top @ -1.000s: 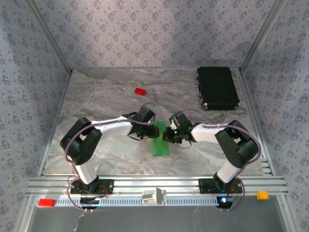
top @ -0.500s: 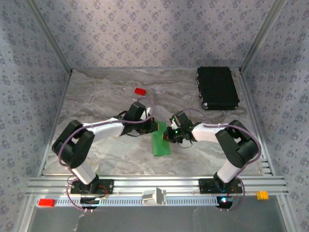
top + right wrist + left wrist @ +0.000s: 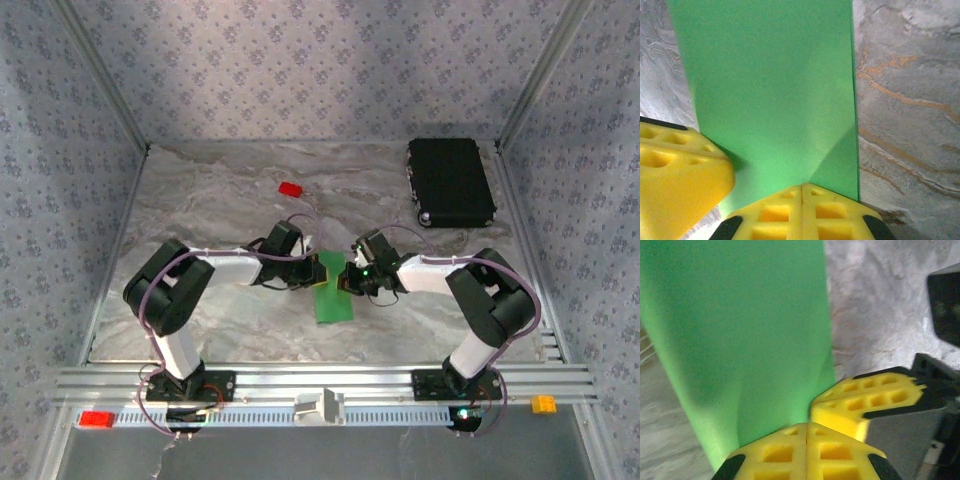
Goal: Fold a paper plane with a square sheet of paper (pick it up from the middle)
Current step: Hold the square sheet of paper at the center of the table, then first fold the square sheet of paper in half at the center of the table.
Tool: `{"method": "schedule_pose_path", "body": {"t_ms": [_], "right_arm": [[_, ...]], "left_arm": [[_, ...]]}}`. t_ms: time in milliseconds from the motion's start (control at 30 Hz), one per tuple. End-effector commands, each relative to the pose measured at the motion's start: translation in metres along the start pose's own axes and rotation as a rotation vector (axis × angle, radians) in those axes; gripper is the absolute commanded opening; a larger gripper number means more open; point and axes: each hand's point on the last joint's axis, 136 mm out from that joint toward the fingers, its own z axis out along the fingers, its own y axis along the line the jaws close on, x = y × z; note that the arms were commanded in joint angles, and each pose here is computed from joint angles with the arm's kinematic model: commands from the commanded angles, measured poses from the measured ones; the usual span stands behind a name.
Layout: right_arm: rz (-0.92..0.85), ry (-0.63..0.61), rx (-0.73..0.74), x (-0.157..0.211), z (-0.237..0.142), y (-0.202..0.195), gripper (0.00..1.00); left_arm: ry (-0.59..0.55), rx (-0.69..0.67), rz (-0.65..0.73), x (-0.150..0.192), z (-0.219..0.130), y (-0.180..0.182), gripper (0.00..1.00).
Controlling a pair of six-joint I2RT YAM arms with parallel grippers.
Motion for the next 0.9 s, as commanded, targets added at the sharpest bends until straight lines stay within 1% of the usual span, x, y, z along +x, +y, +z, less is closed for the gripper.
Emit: {"method": "schedule_pose_path", "body": {"t_ms": [0, 67, 233, 300, 500, 567, 667, 867], "right_arm": [[0.087, 0.079, 0.198, 0.029, 0.006, -0.055, 0.04], [0.088, 0.078, 0.199, 0.03, 0.006, -0.056, 0.04], [0.092, 0.076, 0.203, 0.031, 0.008, -0.057, 0.03], [0.094, 0.076, 0.204, 0.031, 0.008, -0.057, 0.03], [0.088, 0.075, 0.206, 0.03, 0.007, -0.056, 0.03], [0.089, 0.078, 0.206, 0.031, 0.008, -0.056, 0.03], [0.089, 0.076, 0.207, 0.031, 0.007, -0.056, 0.03], [0.091, 0.063, 0.203, 0.03, 0.007, -0.055, 0.03]], "left_arm": [[-0.002, -0.018, 0.031, 0.002, 0.003, 0.013, 0.0], [-0.005, -0.062, 0.035, 0.005, 0.005, 0.028, 0.0], [0.0, -0.102, 0.007, 0.015, 0.005, 0.054, 0.0], [0.002, -0.091, 0.011, 0.014, 0.004, 0.05, 0.0], [-0.039, -0.035, 0.078, -0.013, -0.013, 0.006, 0.0], [-0.053, -0.019, 0.093, -0.022, -0.018, -0.003, 0.0], [-0.046, -0.013, 0.093, -0.028, -0.014, -0.002, 0.0], [-0.004, -0.043, 0.036, -0.021, 0.003, 0.028, 0.0]]}}
